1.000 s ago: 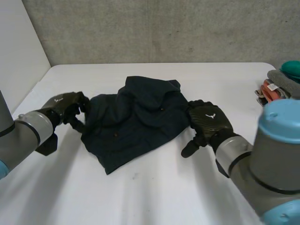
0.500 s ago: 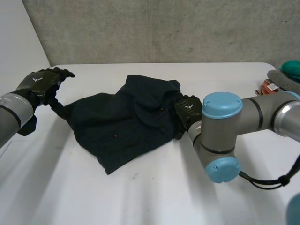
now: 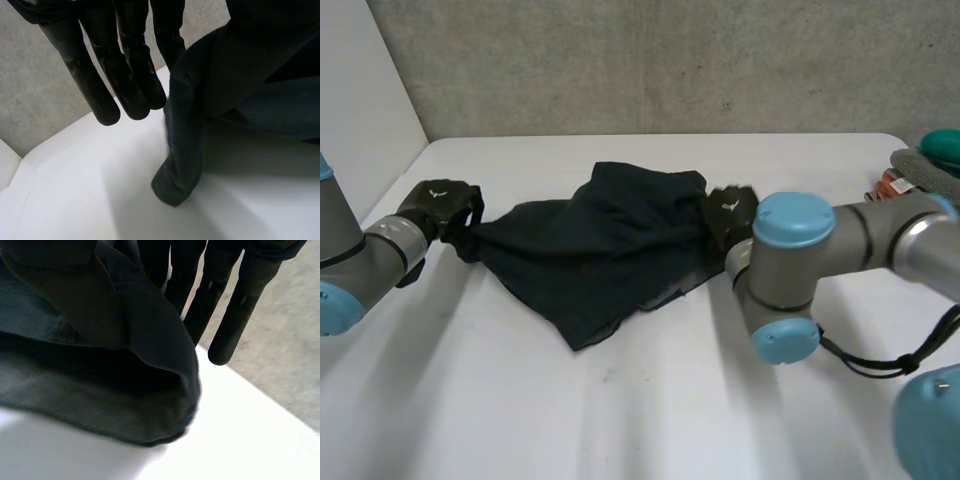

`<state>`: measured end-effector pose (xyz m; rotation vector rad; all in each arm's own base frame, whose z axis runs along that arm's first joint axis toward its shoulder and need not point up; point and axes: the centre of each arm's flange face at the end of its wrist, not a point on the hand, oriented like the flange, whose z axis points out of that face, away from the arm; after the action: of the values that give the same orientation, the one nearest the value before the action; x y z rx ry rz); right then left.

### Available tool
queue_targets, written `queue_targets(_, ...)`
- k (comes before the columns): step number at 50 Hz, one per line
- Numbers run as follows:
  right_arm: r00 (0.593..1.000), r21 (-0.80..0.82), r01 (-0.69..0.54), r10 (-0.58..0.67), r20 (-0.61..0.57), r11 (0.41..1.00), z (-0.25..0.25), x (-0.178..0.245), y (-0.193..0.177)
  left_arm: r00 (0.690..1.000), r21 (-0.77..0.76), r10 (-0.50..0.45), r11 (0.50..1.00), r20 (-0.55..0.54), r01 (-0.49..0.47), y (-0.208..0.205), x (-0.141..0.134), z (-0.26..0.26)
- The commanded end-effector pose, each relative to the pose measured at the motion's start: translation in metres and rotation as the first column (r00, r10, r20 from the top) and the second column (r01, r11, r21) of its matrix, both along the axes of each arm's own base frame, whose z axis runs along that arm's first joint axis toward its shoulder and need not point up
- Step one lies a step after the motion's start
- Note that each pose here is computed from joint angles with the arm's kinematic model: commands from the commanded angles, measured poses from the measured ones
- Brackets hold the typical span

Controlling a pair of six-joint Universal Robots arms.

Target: Fold the laundry.

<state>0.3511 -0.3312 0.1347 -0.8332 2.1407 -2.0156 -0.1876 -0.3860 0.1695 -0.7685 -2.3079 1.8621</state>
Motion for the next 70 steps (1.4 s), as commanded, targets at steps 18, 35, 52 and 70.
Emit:
queue_targets(18, 0.998, -0.402, -0.020, 0.044, 0.051, 0.915, 0.072, -0.024, -0.114, 0.980, 0.035, -0.159, 0.986, -0.123, 0.164, 0.179, -0.090, 0.029)
queue_targets(35, 0.990, -0.234, 0.081, -0.051, 0.131, 0.969, 0.105, -0.063, -0.067, 0.999, 0.048, -0.039, 0.998, -0.026, 0.040, 0.184, -0.075, 0.042)
queue_targets(52, 0.990, 0.388, -0.069, 0.014, 0.143, 0.919, 0.103, -0.100, 0.080, 0.959, 0.238, 0.121, 0.969, -0.255, -0.059, 0.180, -0.032, 0.034)
queue_targets(70, 0.995, 0.251, -0.091, 0.096, -0.011, 0.964, 0.016, -0.071, 0.132, 0.927, 0.511, 0.170, 0.859, -0.335, 0.027, 0.133, -0.055, -0.027)
